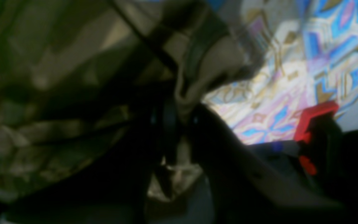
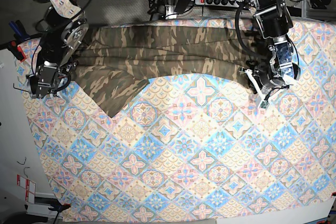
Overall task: Fold the T-shirt properly
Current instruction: 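Drag the folded shirt back toward the table center with both grippers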
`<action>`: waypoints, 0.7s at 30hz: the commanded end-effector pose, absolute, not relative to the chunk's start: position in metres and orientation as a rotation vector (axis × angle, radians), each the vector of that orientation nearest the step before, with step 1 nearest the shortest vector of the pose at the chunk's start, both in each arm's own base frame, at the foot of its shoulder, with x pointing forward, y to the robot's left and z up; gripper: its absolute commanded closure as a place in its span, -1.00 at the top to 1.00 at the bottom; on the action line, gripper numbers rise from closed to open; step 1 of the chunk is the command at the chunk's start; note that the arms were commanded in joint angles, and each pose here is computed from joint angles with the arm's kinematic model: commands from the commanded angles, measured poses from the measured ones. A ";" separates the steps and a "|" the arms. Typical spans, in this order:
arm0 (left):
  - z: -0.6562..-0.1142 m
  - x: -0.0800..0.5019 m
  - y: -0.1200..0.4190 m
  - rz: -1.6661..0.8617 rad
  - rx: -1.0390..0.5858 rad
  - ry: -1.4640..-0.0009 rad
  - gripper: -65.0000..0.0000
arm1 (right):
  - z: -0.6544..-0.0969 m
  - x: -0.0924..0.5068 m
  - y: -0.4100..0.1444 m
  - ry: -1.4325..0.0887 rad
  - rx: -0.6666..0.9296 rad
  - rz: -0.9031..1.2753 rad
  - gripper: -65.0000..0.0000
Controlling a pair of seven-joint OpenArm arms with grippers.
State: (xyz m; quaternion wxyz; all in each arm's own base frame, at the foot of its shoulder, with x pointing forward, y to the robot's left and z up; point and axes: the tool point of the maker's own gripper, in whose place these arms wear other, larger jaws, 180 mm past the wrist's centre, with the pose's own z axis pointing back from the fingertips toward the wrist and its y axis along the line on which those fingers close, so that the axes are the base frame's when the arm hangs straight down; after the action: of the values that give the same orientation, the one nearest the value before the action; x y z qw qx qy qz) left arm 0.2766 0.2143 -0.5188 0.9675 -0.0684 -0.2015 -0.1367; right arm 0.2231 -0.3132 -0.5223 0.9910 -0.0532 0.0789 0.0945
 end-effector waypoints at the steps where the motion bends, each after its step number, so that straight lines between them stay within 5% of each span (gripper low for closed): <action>1: -0.531 0.257 0.213 -0.300 -0.128 -0.321 -0.87 | -0.537 0.263 -0.251 -0.090 0.104 0.151 -0.93; 11: -0.536 0.239 0.224 -0.263 -0.142 -0.311 -0.87 | -0.553 0.232 -0.254 -0.080 0.128 0.078 -0.93; 21: -0.505 0.289 0.249 -0.216 -0.097 -0.408 -0.87 | -0.513 0.315 -0.251 -0.203 0.157 0.099 -0.93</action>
State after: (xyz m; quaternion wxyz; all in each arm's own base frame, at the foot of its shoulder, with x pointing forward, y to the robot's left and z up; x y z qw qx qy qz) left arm 0.2980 0.2377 -0.4989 0.9632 -0.0759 -0.2350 -0.1060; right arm 0.2200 -0.3149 -0.5063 0.9838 -0.0299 0.1507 0.0923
